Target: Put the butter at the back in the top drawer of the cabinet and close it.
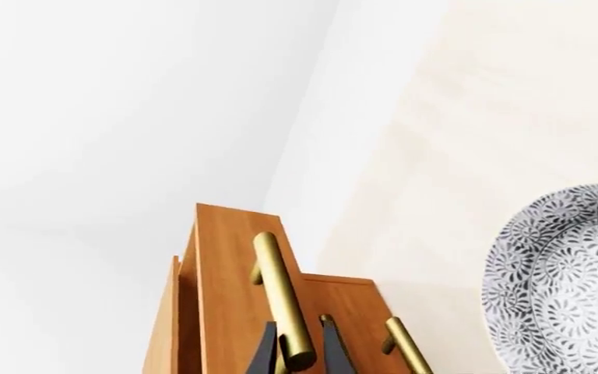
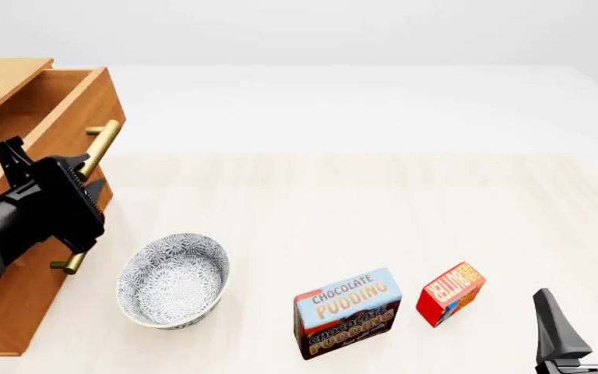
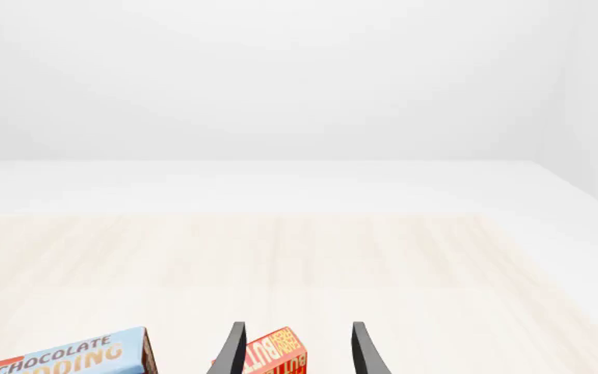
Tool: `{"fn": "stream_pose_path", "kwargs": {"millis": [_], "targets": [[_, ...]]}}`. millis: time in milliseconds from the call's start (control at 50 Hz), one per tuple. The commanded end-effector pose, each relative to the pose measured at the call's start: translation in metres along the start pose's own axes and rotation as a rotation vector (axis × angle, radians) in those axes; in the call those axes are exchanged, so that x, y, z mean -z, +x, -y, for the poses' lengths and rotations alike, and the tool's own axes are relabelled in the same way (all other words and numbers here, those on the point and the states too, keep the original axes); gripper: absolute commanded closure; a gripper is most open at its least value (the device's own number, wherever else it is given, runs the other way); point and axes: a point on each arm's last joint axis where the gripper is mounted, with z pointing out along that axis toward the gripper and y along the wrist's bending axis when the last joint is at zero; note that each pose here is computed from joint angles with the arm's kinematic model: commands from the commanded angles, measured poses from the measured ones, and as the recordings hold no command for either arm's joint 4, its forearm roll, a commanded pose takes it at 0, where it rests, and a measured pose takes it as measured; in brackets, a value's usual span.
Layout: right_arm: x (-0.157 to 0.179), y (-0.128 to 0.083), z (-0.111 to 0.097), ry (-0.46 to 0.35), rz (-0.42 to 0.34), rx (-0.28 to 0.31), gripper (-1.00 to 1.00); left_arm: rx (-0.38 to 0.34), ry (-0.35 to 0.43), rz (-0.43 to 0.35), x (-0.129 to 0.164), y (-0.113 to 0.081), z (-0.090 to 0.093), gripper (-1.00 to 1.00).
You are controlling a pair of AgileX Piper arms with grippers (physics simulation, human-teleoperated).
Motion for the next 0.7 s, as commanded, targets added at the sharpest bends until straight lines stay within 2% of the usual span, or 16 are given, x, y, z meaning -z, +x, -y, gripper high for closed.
{"fn": "stream_pose_path", "kwargs": {"millis": [20,120,140,440,460,580,620,640,700], "targets": [[0.0,0.0,0.0,0.0,0.0,0.0,-1.0,0.072,-0.036,0.018,0.012,-0.004,-0.008,1.0],[0.0,0.0,0.0,0.0,0.0,0.0,-1.0,0.072,-0.041,0.022,0.017,-0.006,-0.011,1.0],[0.0,0.0,0.0,0.0,0.0,0.0,-1.0,0.071,-0.041,0.022,0.018,-0.006,-0.011,-1.0],[0.0,0.0,0.0,0.0,0.0,0.0,-1.0,0.06,-0.061,0.047,0.029,-0.013,-0.021,-1.0],[0.0,0.0,0.0,0.0,0.0,0.0,-1.0,0.063,-0.07,0.055,0.037,-0.016,-0.026,-1.0],[0.0,0.0,0.0,0.0,0.0,0.0,-1.0,0.07,-0.079,0.065,0.043,-0.019,-0.033,-1.0],[0.0,0.0,0.0,0.0,0.0,0.0,-1.0,0.079,-0.084,0.074,0.048,-0.023,-0.038,-1.0],[0.0,0.0,0.0,0.0,0.0,0.0,-1.0,0.108,-0.09,0.083,0.054,-0.027,-0.049,-1.0],[0.0,0.0,0.0,0.0,0.0,0.0,-1.0,0.117,-0.094,0.086,0.056,-0.029,-0.054,-1.0]]}}
